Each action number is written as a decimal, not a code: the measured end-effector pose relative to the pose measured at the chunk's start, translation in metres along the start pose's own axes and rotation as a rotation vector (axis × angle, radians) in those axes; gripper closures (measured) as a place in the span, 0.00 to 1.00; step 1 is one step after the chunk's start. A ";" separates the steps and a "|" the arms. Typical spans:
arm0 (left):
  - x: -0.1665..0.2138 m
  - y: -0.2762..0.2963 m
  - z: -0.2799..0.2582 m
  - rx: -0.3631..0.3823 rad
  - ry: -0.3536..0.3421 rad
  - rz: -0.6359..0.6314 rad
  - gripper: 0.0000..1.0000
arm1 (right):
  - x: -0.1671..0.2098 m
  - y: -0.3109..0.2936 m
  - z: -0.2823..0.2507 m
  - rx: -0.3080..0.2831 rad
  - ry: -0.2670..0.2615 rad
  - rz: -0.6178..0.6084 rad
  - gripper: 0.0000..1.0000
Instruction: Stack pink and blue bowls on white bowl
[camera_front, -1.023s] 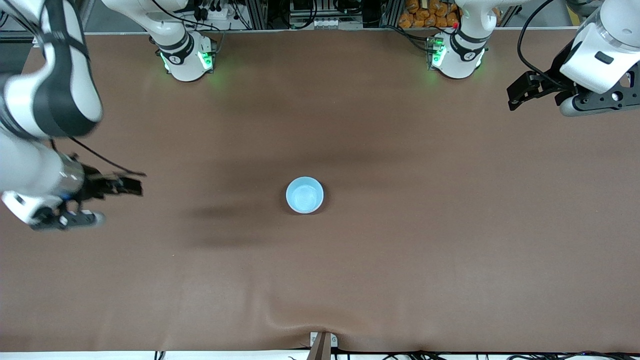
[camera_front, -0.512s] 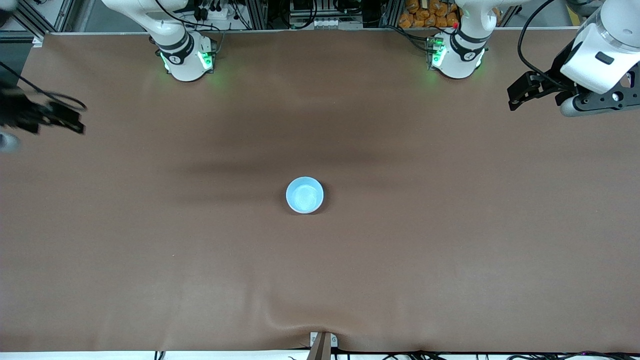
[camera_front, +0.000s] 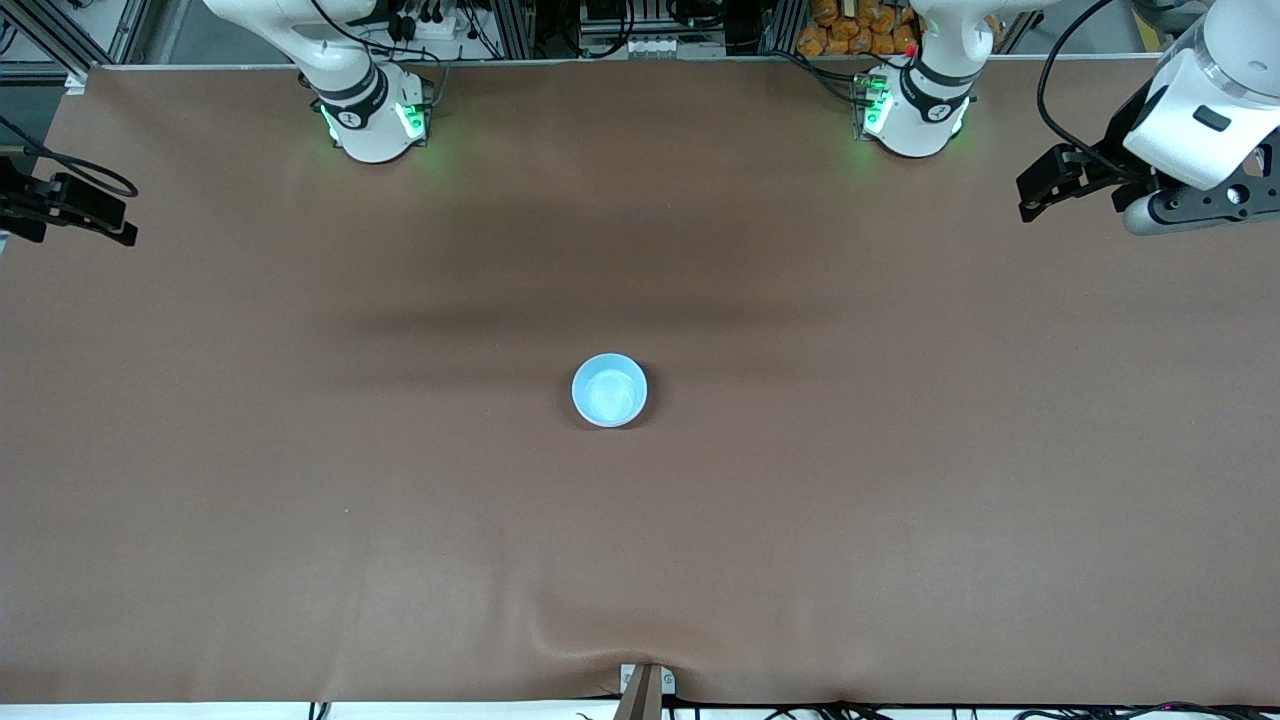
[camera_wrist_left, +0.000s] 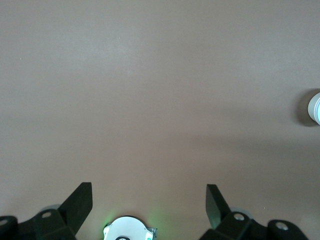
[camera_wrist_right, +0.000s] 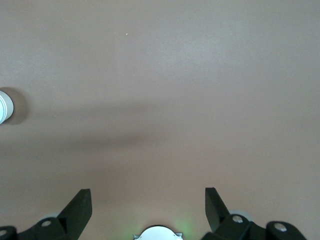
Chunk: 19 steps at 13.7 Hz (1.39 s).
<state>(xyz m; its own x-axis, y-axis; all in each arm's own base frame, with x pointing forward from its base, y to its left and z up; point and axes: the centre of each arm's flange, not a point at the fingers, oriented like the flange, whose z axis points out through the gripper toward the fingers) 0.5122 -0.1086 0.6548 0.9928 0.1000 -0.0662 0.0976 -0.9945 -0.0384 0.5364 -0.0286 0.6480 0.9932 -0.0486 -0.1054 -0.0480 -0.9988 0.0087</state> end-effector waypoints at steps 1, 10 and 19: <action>0.000 0.000 0.001 0.001 -0.002 0.000 0.00 | 0.000 0.000 0.001 0.000 0.000 0.000 0.00; 0.007 -0.024 0.003 -0.002 -0.006 0.007 0.00 | 0.001 0.000 0.001 0.000 0.004 0.000 0.00; 0.008 -0.027 -0.003 -0.006 0.007 0.001 0.00 | 0.006 -0.001 0.003 -0.001 0.017 -0.002 0.00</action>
<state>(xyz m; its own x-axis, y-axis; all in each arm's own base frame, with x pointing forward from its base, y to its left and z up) 0.5174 -0.0810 0.6584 0.9933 0.0992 -0.0595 0.0974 -0.9947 -0.0322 0.5425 -0.0277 0.6443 0.9950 -0.0467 -0.0887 -0.0461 -0.9989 0.0096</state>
